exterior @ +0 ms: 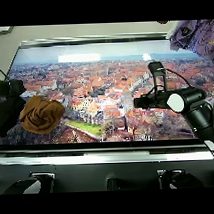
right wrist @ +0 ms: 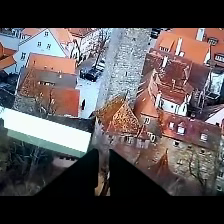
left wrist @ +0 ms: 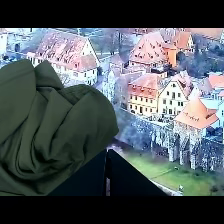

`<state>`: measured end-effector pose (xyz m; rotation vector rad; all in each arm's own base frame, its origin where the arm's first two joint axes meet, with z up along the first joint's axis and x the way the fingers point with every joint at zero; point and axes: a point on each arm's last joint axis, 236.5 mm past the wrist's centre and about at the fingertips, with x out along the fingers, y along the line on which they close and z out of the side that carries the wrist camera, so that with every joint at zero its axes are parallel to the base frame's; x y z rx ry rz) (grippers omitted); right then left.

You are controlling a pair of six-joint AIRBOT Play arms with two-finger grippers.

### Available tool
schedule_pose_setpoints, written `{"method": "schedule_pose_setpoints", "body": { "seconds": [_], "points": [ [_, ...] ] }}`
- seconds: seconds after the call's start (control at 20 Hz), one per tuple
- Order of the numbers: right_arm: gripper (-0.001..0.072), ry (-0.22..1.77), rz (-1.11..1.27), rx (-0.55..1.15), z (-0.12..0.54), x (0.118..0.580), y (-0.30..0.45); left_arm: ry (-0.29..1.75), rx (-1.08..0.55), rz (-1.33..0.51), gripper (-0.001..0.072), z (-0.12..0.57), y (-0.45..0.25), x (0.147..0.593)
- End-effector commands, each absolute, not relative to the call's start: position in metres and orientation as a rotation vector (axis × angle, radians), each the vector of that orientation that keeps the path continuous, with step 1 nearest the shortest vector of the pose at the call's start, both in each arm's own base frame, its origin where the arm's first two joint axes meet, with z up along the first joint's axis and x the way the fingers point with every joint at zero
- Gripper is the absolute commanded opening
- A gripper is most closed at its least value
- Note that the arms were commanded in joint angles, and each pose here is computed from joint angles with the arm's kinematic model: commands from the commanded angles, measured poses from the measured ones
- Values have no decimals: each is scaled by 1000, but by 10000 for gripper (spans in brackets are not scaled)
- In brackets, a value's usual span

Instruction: Fold the clothes and pants, and hang the long-sleeved shirts on hangers.

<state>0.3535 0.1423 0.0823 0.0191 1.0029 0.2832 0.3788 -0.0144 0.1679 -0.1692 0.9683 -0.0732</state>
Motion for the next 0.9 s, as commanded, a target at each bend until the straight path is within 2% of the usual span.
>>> {"method": "schedule_pose_setpoints", "body": {
  "seconds": [0.0, 0.1, 0.15, 0.2, 0.25, 0.35, 0.55, 0.75, 0.85],
  "points": [
    [111, 1001, 284, 19, 83, 353, 143, 960, -170, -72, 22, 168, -14, 381],
    [111, 1001, 284, 19, 83, 353, 143, 960, -169, -72, 24, 168, -14, 382],
    [111, 1001, 284, 19, 83, 353, 143, 938, -167, -61, 115, 169, -11, 388],
    [111, 1001, 285, 19, 83, 353, 143, 947, -170, -52, 521, 166, -9, 389],
    [111, 1001, 285, 19, 83, 354, 143, 982, -211, -10, 720, 158, -5, 387],
    [111, 1001, 284, 19, 83, 353, 143, 1111, -194, 88, 720, 124, 16, 375],
    [110, 1003, 284, 18, 83, 353, 142, 1254, -222, 140, 720, 31, 29, 360],
    [110, 1004, 284, 17, 83, 353, 143, 1205, -383, 292, 720, -34, 53, 354],
    [110, 1004, 284, 17, 82, 353, 142, 1186, -402, 322, 720, -53, 63, 355]
  ]
}}
